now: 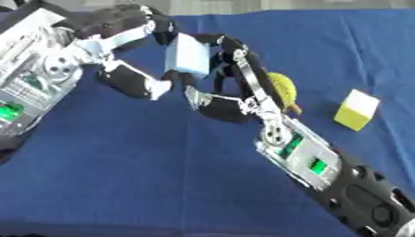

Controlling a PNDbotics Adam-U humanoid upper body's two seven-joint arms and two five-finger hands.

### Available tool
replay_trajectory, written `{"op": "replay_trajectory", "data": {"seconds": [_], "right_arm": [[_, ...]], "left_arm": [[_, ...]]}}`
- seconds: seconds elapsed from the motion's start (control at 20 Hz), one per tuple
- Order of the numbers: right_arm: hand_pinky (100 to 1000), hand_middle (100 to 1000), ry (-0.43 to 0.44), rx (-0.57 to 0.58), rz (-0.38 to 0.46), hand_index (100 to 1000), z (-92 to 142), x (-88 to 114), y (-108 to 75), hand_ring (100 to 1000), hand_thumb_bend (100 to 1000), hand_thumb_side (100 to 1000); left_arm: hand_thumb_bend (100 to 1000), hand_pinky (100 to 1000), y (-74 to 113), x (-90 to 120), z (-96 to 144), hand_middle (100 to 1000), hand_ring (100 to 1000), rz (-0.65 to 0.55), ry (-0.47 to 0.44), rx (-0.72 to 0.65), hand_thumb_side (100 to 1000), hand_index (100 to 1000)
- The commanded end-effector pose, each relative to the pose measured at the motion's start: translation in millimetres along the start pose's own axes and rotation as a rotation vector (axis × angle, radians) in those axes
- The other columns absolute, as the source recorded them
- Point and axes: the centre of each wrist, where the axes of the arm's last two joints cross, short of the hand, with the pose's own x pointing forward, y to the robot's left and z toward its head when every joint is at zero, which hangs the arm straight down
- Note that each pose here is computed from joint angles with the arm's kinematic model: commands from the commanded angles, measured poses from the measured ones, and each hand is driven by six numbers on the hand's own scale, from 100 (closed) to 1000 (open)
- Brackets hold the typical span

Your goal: Pick up the objects with one hand, pass them to the other hand, and then place them into the box on the other side of the table.

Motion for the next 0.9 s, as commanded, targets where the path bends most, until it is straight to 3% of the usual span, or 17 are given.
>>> {"op": "replay_trajectory", "data": {"seconds": [0.05, 0.2, 0.7, 0.9], "right_arm": [[280, 691, -0.042, 0.009, 0.006, 537, -2.9, 9.9, -1.4, 512, 100, 100], [291, 701, -0.044, 0.018, 0.018, 546, -2.9, 9.8, -1.8, 522, 135, 100], [336, 754, -0.045, 0.041, 0.075, 597, -3.5, 9.5, -4.4, 567, 395, 100], [367, 784, -0.042, 0.055, 0.101, 625, -3.5, 9.4, -4.7, 600, 430, 100]], "left_arm": [[100, 857, 7.1, 0.5, 1.5, 455, 658, 0.018, 0.0, 0.05, 255, 574], [100, 814, 6.5, 0.3, 1.0, 404, 609, 0.05, 0.003, 0.065, 252, 522], [100, 757, 3.6, -3.3, -1.3, 339, 558, 0.075, 0.033, 0.103, 249, 446], [100, 749, 2.1, -4.9, -2.3, 327, 551, 0.06, 0.04, 0.107, 250, 433]]}}
